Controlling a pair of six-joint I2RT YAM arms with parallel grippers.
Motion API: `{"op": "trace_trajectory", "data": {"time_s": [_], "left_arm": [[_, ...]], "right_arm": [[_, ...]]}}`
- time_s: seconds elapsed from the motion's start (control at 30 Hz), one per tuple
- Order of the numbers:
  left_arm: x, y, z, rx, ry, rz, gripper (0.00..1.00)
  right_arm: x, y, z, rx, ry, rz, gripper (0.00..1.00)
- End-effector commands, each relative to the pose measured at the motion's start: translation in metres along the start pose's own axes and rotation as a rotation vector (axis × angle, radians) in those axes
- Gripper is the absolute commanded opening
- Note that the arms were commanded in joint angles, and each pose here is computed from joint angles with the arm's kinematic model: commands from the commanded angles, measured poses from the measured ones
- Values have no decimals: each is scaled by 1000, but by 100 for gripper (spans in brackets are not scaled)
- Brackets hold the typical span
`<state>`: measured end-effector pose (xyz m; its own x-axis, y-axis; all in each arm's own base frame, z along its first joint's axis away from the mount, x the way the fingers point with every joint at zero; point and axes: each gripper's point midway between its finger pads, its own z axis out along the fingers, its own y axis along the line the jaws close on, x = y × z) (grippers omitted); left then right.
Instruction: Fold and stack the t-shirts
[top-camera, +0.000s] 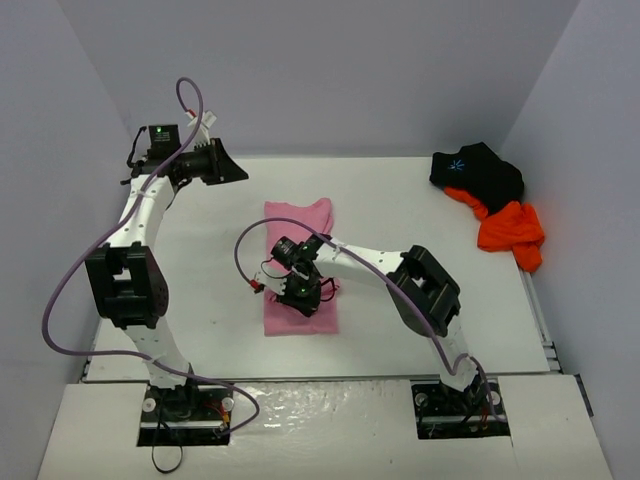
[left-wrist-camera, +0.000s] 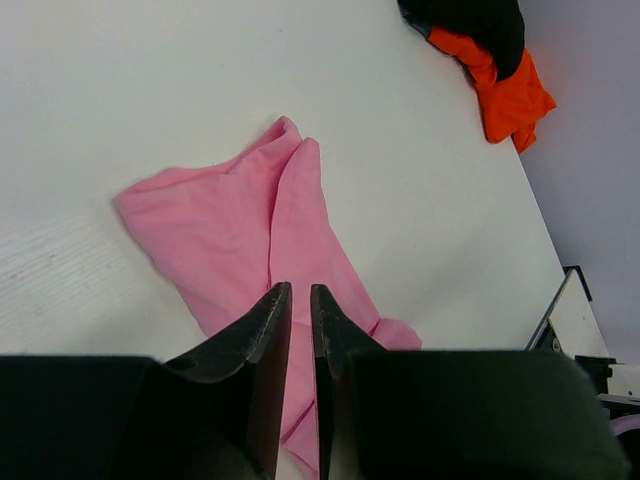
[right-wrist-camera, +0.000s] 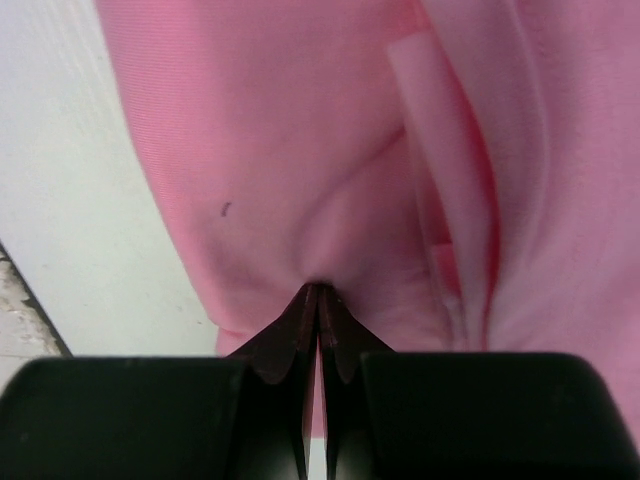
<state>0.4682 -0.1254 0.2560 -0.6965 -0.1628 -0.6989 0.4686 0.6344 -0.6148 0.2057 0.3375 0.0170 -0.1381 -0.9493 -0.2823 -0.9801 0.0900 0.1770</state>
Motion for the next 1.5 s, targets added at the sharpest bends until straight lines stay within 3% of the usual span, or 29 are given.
{"op": "trace_trajectory", "data": {"time_s": [0.0, 0.13, 0.93, 1.03, 1.3, 1.47], "left_arm": [[-20, -35, -29, 8, -44, 146, 12], [-20, -37, -32, 8, -55, 157, 13], [-19, -29, -32, 6, -63, 153, 12], [-19, -28, -33, 4, -64, 155, 12], [-16, -24, -33, 5, -64, 147, 12], [-13, -23, -32, 4, -61, 143, 12]], "right_arm": [[-14, -14, -51, 166, -35, -5, 2], [-20, -15, -62, 200, -59, -17, 2], [-43, -48, -20, 226, -37, -49, 0], [-51, -65, -32, 318, -54, -38, 0], [-69, -134, -99, 778, -88, 39, 0], [-70, -165, -114, 877, -108, 108, 0]]}}
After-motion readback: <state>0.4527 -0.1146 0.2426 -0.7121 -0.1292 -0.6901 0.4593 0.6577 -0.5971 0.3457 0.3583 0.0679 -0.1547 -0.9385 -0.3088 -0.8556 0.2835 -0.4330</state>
